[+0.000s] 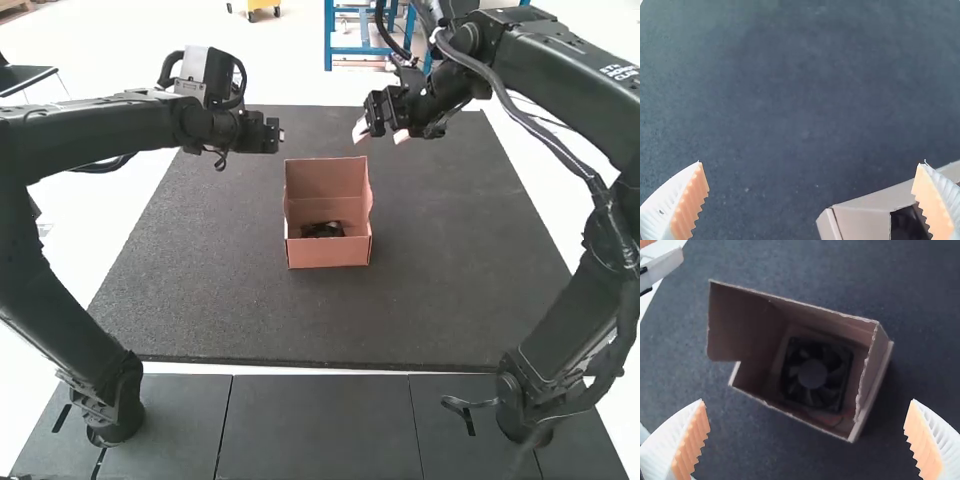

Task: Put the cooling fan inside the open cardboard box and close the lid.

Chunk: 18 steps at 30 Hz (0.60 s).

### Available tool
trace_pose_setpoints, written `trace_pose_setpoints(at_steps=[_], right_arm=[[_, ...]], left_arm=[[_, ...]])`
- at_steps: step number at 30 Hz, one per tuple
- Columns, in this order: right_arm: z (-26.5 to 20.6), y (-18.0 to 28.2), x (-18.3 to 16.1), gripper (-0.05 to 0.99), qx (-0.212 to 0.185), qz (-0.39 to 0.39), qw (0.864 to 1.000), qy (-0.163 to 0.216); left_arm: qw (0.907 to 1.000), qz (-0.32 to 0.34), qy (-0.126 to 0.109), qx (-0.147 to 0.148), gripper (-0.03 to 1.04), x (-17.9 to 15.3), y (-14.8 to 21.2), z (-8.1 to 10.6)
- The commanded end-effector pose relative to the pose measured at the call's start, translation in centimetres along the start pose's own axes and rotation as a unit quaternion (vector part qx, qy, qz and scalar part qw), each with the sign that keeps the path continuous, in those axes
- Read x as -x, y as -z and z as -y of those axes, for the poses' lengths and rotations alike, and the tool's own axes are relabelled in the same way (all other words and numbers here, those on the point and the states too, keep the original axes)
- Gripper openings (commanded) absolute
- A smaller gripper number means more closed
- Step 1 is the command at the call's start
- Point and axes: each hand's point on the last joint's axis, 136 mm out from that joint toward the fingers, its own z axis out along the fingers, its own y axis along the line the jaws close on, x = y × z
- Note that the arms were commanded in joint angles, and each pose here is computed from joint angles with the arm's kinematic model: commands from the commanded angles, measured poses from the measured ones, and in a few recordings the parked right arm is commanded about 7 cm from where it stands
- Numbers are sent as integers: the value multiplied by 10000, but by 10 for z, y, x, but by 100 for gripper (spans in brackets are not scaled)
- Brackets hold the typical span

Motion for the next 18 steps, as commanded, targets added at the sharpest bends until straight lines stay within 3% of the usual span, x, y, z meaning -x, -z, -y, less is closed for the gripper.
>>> trace_pose_setpoints(at_steps=[1, 18], right_arm=[[-17, 15, 7, 89, 159, 185, 9996, 130], [-31, 27, 8, 89, 256, 178, 9993, 216]], left_arm=[[9997, 237, -20, 18, 96, 20, 1, 3], [9995, 3, -158, -282, 96, 10, -27, 29]])
